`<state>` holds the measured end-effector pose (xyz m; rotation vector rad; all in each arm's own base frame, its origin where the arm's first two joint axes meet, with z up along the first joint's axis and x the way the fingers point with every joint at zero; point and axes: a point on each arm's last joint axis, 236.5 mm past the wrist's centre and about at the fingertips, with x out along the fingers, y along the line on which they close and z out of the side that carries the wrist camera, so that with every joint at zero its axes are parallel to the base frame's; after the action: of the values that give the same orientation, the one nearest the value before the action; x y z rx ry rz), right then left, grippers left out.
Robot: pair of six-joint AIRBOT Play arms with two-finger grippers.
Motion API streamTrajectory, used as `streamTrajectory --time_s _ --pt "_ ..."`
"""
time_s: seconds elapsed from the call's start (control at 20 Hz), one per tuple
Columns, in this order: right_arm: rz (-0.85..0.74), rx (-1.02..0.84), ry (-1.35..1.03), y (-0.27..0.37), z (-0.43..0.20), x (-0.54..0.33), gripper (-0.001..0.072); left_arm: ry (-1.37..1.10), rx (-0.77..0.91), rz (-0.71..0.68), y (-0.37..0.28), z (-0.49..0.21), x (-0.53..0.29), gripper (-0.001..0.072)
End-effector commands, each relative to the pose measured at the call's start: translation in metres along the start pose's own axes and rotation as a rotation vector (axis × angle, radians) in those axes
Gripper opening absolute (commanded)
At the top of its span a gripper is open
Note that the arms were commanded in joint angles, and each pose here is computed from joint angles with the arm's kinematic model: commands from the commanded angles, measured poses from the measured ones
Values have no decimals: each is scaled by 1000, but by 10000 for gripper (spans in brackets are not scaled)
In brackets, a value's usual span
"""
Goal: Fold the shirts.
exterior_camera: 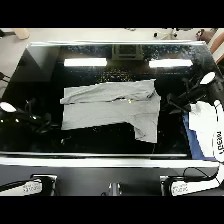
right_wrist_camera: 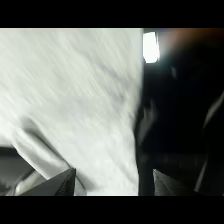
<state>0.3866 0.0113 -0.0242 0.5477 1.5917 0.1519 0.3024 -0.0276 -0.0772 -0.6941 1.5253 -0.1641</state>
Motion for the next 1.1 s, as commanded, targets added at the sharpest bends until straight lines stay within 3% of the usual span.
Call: streamTrajectory --time_s 0.0,0.3,0.4,0.45,0.55,0.8,0.9,0.95,1.05 --pt "18 -3 61 -4 -20 10 482 -42 -57 -67 -2 -15 29 519" --pt "-2 -19 8 -9 -8 11 487 -138 -23 -29 -17 7 45 513" --pt "-8 -44 -10 -10 -3 12 487 -164 -12 -19 -21 12 48 440" --pt "-18 -51 -19 -12 0 14 488 -172 -18 -17 -22 14 49 342" --pt "-55 -69 -22 -15 8 29 492 -178 -5 -14 -25 15 51 24" --pt "-72 -109 -11 -8 25 84 463 -164 11 -27 -32 8 45 28" --pt "-72 -102 -23 -10 31 95 399 -178 19 -30 -34 9 41 29" --pt "-73 -100 -38 -11 36 97 319 -184 21 -31 -35 10 39 29" --pt "-73 -106 -105 -8 51 92 20 -198 31 -35 -39 13 34 29"
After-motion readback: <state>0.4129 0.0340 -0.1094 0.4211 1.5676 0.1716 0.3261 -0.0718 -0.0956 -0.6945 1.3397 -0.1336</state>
